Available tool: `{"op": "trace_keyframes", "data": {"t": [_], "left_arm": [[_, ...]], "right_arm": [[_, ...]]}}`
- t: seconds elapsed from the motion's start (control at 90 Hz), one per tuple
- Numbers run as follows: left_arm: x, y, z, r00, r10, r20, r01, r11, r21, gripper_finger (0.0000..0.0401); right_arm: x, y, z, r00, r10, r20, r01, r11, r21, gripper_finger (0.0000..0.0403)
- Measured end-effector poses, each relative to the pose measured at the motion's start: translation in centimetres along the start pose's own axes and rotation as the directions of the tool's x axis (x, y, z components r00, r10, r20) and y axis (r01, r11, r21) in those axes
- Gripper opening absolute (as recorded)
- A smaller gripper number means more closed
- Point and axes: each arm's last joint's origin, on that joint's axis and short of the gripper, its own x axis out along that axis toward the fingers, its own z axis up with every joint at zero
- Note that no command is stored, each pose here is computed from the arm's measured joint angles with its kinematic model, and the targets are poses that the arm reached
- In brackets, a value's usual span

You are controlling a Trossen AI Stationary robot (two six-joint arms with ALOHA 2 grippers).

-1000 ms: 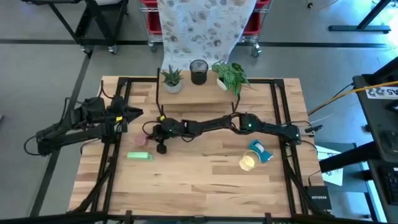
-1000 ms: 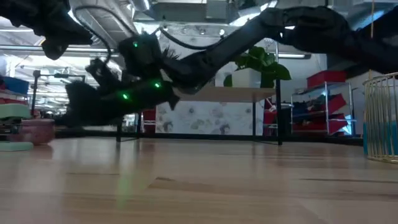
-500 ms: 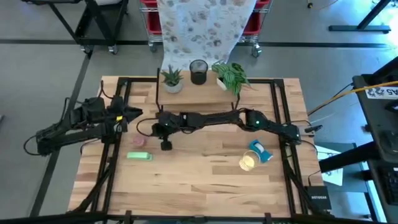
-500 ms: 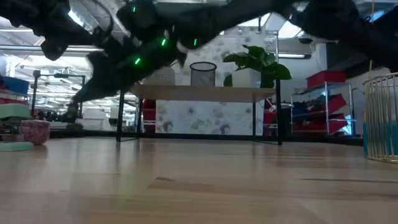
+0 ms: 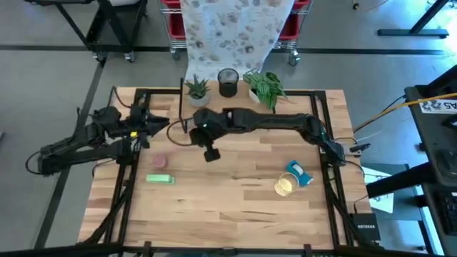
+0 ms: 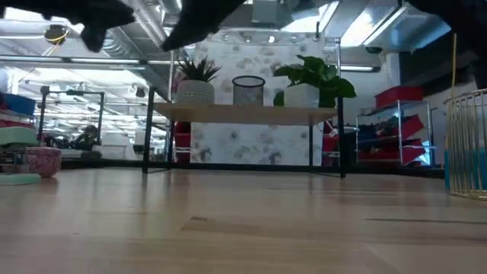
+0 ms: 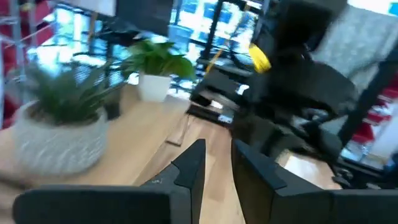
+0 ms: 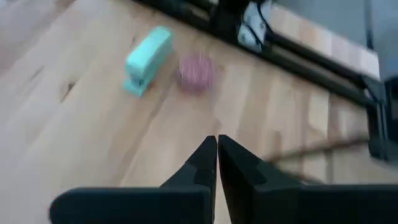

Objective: Stock shelves
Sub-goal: Remove the left potted plant on the shelf

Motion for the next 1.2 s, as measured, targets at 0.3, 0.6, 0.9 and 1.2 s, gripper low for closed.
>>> {"op": "trace_keyframes", "data": {"t": [0.3, 0.6, 0.9, 1.2], "left_arm": [[5.8, 0.8, 0.1, 0.979, 0.079, -0.186, -0.037, 0.975, 0.22, 0.006], [7.4, 1.9, 1.5, 0.914, 0.269, -0.303, -0.145, 0.916, 0.373, 0.0112], [6.8, 3.2, 1.1, 0.855, 0.355, -0.377, -0.207, 0.902, 0.379, 0.0213], [7.4, 5.1, 0.8, 0.804, 0.454, -0.385, -0.28, 0.859, 0.429, 0.0276]], "right_arm": [[-2.7, -0.3, -2.3, 0.994, -0.029, -0.106, 0.038, 0.996, 0.084, 0.0], [-1.0, -3.6, -8.7, 0.985, -0.173, -0.019, 0.174, 0.965, 0.195, 0.0001], [-0.9, -5.3, -9.8, 0.987, -0.158, 0.006, 0.149, 0.942, 0.301, 0.0027], [-1.1, -5.5, -9.4, 0.979, -0.201, 0.02, 0.187, 0.94, 0.286, 0.0213]]}}
